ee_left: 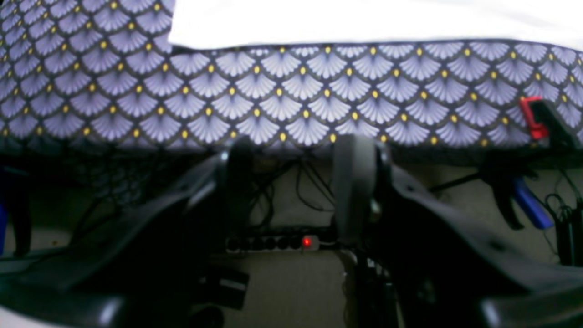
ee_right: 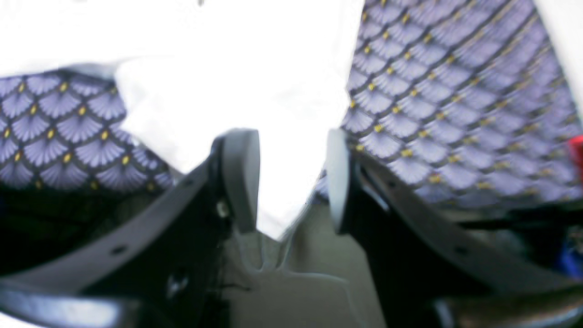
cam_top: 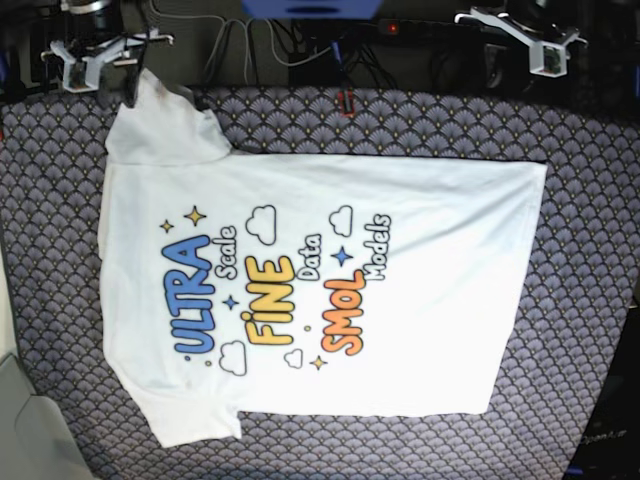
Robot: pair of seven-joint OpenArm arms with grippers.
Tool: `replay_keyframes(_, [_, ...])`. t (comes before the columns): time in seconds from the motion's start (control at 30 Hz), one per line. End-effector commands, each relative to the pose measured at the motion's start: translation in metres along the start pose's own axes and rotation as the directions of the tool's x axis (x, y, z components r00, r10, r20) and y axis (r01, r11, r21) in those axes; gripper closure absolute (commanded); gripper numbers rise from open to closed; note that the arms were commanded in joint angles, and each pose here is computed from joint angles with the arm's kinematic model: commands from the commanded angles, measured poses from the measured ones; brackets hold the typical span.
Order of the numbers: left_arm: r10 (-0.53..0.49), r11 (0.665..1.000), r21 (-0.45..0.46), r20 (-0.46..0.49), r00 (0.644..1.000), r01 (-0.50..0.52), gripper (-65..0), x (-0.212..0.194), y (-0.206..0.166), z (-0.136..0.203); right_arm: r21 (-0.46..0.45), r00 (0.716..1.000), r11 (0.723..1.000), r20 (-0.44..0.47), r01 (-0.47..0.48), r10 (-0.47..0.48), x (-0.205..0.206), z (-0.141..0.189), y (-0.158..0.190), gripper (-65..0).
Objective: Fold the T-shirt properly
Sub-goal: 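Grasp the shoulder seams near the collar with both grippers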
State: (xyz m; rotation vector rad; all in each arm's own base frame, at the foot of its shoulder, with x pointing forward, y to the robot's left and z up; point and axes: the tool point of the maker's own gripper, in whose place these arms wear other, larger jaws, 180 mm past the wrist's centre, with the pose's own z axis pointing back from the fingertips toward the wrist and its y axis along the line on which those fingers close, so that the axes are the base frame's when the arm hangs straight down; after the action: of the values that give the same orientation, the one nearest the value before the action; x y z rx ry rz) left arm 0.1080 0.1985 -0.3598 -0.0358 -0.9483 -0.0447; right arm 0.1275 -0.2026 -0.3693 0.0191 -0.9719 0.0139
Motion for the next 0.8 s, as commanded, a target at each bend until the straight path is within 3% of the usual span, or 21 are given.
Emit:
replay_keyframes(0.0, [-0.003, 1.0, -0.007, 0.02, 1.0, 0.003, -29.0, 0.005, -0.001, 0.004, 0.061, 1.0, 0.998, 0.015, 0.026, -0.027, 0.007, -0.001, 0.009, -25.5])
replay_keyframes(0.1, [-0.002, 1.0, -0.008, 0.018, 1.0, 0.002, -28.9, 0.004, -0.002, 0.004, 0.122, 0.996, 0.988, -0.026, 0.091, -0.089, 0.013, -0.016, 0.01, -25.5])
replay_keyframes(0.2, [-0.004, 1.0, -0.004, 0.018, 1.0, 0.004, -28.9, 0.004, 0.0, 0.003, 0.124, 0.992, 0.986, -0.058, 0.115, -0.109, 0.011, -0.025, 0.002, -25.5])
replay_keyframes(0.57, [-0.003, 1.0, 0.008, -0.001, 1.0, 0.003, -29.0, -0.005, 0.004, 0.001, 0.017, 0.984, 0.987, -0.082, 0.157, -0.156, -0.007, -0.048, -0.045, -25.6])
replay_keyframes(0.77, [-0.003, 1.0, 0.008, -0.001, 1.0, 0.003, -29.0, -0.005, 0.004, 0.001, 0.0, 0.979, 0.984, -0.103, 0.176, -0.175, -0.019, -0.055, -0.058, -25.6])
